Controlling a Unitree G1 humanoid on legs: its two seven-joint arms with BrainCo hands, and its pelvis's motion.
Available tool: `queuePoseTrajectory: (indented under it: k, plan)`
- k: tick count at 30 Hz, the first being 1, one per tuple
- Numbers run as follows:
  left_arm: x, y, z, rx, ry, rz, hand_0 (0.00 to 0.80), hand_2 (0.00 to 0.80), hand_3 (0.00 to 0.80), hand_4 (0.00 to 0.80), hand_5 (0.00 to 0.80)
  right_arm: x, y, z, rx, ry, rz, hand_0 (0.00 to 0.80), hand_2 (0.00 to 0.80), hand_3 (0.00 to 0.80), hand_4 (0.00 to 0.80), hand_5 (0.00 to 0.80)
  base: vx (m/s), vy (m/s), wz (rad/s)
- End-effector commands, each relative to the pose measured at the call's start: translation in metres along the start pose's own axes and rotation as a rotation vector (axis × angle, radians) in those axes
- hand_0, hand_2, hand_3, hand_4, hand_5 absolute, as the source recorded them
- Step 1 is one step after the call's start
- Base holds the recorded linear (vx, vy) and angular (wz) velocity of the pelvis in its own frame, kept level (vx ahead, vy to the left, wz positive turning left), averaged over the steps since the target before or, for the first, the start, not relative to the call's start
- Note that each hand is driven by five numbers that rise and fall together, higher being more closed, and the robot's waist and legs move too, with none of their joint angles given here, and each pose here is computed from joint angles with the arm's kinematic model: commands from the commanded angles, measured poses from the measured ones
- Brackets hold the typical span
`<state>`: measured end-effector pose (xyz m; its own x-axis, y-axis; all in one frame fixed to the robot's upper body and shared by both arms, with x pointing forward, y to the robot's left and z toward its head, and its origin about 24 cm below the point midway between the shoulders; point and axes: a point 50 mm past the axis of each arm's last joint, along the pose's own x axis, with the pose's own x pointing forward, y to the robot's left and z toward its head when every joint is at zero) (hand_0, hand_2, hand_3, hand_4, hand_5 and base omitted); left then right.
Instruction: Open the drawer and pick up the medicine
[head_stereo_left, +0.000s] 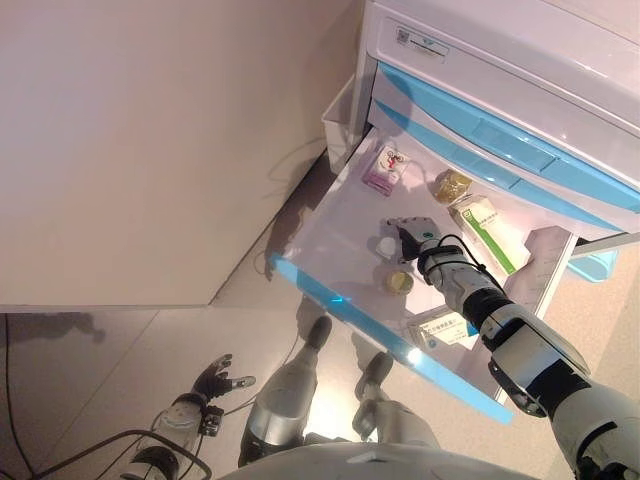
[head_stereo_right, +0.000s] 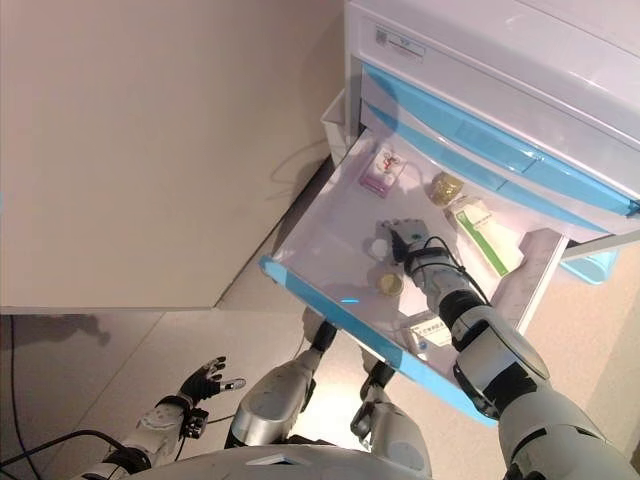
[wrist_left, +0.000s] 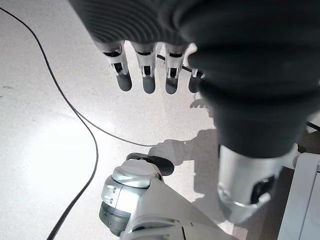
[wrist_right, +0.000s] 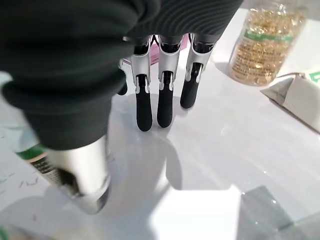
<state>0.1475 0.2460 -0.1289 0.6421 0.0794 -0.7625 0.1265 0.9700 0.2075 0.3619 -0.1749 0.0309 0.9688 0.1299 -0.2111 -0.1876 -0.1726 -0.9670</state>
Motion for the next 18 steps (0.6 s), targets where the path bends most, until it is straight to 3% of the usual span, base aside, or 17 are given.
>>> queuePoseTrajectory:
  k: [1,18]
  plan:
    - [-0.003,0.004,-0.007,0.028,0.017,-0.001,0.0,0.0,0.0,0.0,0.0,0.009,-0.031,0.004,-0.124,-0.071,-0.096,0.0,0.0,0.0,0.0,0.0,0.0,0.0,0.0]
    - [-0.003,0.009,-0.004,0.034,0.015,0.011,0.0,0.0,0.0,0.0,0.0,0.008,-0.035,0.018,-0.154,-0.198,-0.122,0.0,0.0,0.0,0.0,0.0,0.0,0.0,0.0]
